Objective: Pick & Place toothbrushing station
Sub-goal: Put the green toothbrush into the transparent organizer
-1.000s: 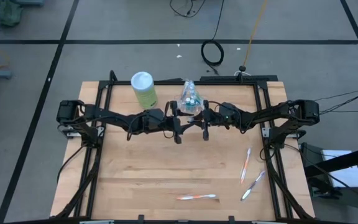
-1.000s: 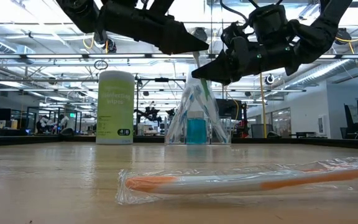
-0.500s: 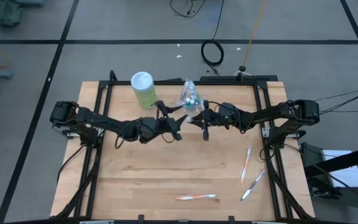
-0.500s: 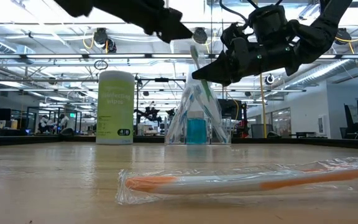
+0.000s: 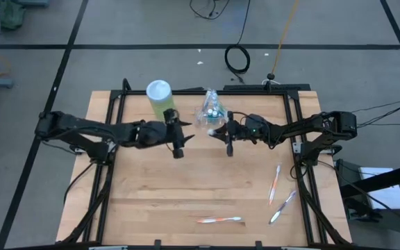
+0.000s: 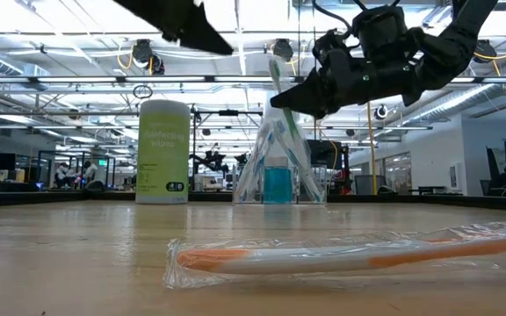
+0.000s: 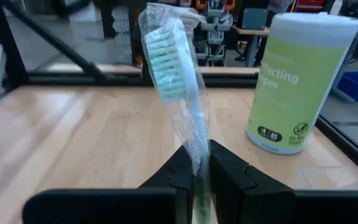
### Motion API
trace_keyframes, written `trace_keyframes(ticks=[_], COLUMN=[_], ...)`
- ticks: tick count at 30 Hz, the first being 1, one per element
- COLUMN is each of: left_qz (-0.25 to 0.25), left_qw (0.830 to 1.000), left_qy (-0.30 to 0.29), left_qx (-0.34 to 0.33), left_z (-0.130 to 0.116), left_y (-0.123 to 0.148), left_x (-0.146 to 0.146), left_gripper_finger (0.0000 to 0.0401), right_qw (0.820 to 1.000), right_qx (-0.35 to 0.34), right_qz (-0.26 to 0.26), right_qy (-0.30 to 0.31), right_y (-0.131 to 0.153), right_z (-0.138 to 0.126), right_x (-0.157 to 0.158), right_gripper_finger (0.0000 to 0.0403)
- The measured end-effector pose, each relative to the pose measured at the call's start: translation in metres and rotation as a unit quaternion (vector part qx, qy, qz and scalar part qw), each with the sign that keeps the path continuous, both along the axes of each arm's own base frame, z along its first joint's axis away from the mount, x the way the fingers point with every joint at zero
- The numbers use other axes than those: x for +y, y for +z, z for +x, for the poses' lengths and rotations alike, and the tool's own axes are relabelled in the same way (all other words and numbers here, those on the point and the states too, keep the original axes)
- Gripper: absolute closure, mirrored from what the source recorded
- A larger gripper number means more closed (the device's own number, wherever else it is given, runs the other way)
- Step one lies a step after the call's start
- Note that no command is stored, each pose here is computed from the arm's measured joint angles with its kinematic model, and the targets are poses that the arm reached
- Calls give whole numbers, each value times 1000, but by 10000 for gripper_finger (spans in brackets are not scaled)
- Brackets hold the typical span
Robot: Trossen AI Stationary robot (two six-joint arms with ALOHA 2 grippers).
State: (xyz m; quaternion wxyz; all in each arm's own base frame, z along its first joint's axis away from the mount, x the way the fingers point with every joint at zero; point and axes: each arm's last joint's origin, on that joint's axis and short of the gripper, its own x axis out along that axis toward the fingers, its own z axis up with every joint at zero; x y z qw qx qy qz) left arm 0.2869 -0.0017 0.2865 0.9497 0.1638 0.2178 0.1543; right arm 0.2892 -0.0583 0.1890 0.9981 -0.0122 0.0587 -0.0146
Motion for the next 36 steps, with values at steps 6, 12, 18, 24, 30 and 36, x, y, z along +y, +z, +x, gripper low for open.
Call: trace_keyframes(ticks=[6,12,18,24,30,36], left_qz=[-81,-111,-113,-107,-133,-152], left_qw=[994,986,981,978,975,977], left_qy=[-73,-94,-101,-104,-57,-26], left_qx=[6,-76,-123,-145,-166,-151], left_z=[17,48,66,68,67,66], left_y=[-40,-71,-93,-91,-88,-93], left_x=[17,25,30,31,33,33], left_gripper_finger=[194,194,194,194,194,194], right_qw=[998,997,996,996,996,997], right_qx=[-45,-68,-73,-75,-72,-67], right_qz=[33,44,44,42,42,43], right_qy=[-3,-2,0,0,0,0], right_y=[9,13,14,14,14,13], right_z=[1,1,1,1,1,1], right_x=[0,0,1,1,1,1], right_gripper_finger=[376,378,373,378,377,372])
